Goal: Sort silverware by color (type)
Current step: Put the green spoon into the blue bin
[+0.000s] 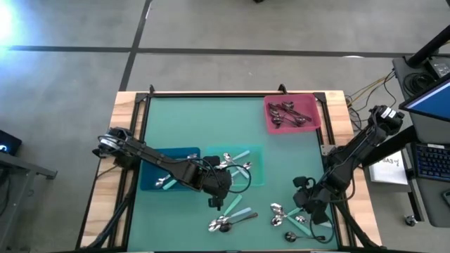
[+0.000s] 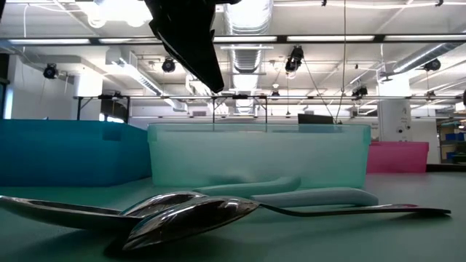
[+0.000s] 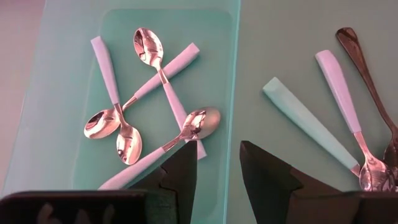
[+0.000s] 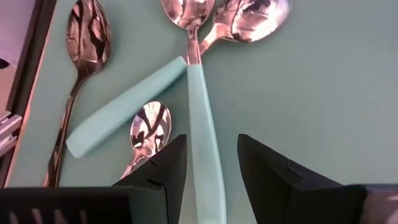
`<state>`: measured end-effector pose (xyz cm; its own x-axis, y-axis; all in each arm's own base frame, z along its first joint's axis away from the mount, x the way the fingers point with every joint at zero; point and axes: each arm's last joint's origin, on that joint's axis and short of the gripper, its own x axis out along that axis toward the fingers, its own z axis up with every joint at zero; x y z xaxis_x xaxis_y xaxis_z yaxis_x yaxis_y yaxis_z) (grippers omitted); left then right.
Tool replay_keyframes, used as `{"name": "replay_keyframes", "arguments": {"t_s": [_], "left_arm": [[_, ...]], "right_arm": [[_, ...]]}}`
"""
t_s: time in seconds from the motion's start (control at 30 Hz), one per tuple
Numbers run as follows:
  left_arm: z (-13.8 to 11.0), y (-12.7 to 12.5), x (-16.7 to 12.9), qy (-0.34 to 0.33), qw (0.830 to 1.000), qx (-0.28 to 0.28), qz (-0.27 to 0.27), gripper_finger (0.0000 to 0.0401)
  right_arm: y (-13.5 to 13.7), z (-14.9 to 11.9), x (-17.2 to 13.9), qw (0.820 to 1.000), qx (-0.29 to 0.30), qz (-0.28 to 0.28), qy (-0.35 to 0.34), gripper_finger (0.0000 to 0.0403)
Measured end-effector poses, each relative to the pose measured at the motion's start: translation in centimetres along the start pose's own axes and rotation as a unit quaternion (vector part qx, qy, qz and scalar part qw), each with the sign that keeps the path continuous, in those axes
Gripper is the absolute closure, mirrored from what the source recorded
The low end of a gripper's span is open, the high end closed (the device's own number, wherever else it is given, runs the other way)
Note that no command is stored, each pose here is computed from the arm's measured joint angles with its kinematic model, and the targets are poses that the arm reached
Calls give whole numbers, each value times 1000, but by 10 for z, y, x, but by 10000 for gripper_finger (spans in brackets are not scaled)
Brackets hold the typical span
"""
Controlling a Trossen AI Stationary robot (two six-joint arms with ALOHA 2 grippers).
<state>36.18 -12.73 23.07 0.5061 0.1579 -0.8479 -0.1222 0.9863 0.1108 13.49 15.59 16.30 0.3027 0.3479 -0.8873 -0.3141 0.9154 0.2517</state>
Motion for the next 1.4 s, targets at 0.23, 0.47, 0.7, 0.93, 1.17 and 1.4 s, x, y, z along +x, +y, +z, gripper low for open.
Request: {"name": "replay_keyframes", "arguments": {"t_s": [0.23,0.47,0.7,0.93,1.17,1.4], "left_arm": [[0,0,0,1,1000,1,1,294],[0,0,0,2,1000,1,1,294],[-1,0,0,3,1000,2,1,294],[-1,0,0,4,1000,2,1,294],[-1,0,0,4,1000,2,1,294],[-1,0,0,4,1000,2,1,294]], "right_arm": [[0,0,3,1000,2,13,-19,266],[2,4,9,999,2,20,-29,270],[4,4,38,1000,0,-5,14,271],[6,7,57,998,0,-35,51,275],[5,6,64,996,2,-53,72,354],[8,11,52,998,4,-36,49,363]]}}
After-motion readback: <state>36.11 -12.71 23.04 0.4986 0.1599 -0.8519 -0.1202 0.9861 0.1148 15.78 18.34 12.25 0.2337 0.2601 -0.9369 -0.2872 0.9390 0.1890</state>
